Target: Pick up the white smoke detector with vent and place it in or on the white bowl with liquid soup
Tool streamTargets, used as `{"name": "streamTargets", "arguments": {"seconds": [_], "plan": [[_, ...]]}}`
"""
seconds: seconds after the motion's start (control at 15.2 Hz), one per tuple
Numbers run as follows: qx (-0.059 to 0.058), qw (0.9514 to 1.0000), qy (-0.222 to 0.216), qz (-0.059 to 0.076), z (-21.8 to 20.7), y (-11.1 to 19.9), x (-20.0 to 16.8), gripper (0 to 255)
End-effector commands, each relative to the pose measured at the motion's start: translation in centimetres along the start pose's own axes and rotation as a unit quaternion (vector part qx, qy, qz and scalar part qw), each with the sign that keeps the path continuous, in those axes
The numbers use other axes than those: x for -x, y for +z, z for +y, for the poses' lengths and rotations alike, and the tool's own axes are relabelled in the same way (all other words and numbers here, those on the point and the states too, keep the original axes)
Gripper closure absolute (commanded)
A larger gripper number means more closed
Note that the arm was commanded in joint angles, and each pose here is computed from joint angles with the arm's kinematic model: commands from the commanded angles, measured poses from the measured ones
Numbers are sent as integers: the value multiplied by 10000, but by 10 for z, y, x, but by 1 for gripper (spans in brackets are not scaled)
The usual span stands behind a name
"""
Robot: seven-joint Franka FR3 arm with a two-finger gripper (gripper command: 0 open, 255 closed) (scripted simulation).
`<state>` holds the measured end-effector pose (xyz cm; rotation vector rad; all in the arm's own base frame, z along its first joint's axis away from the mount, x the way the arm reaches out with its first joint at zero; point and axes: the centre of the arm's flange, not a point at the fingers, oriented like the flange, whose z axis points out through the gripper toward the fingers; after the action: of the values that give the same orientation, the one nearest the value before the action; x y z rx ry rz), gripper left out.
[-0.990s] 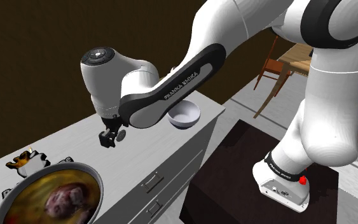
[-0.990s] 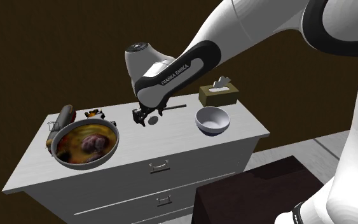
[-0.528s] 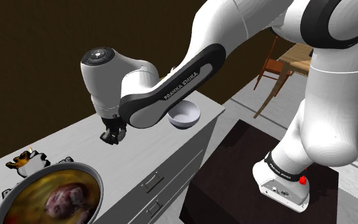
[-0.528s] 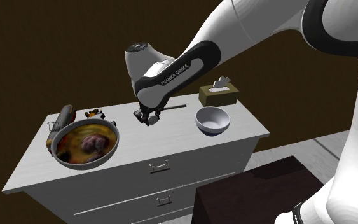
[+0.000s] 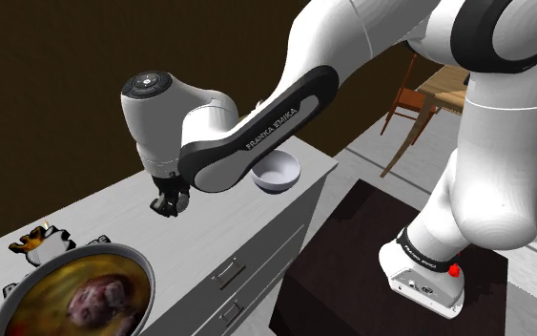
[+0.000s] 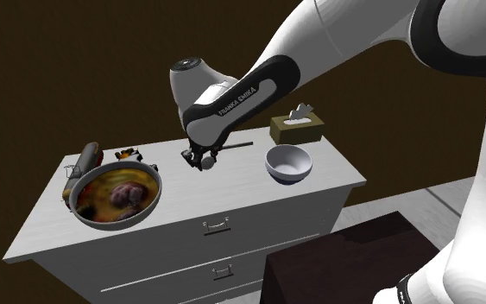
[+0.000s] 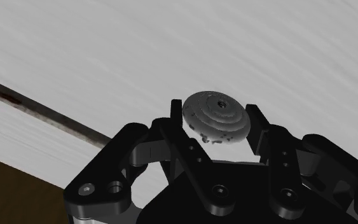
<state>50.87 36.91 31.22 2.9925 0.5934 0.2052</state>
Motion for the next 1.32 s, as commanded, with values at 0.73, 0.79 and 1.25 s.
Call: {"name": "streamTargets", "arguments": {"seconds": [0.73, 0.79, 1.25], "plan": [[0, 10000, 0, 0, 7, -63, -7, 255], [0, 10000, 0, 0, 7, -68, -8, 255], [0, 10000, 0, 0, 11, -104, -12, 255]]}}
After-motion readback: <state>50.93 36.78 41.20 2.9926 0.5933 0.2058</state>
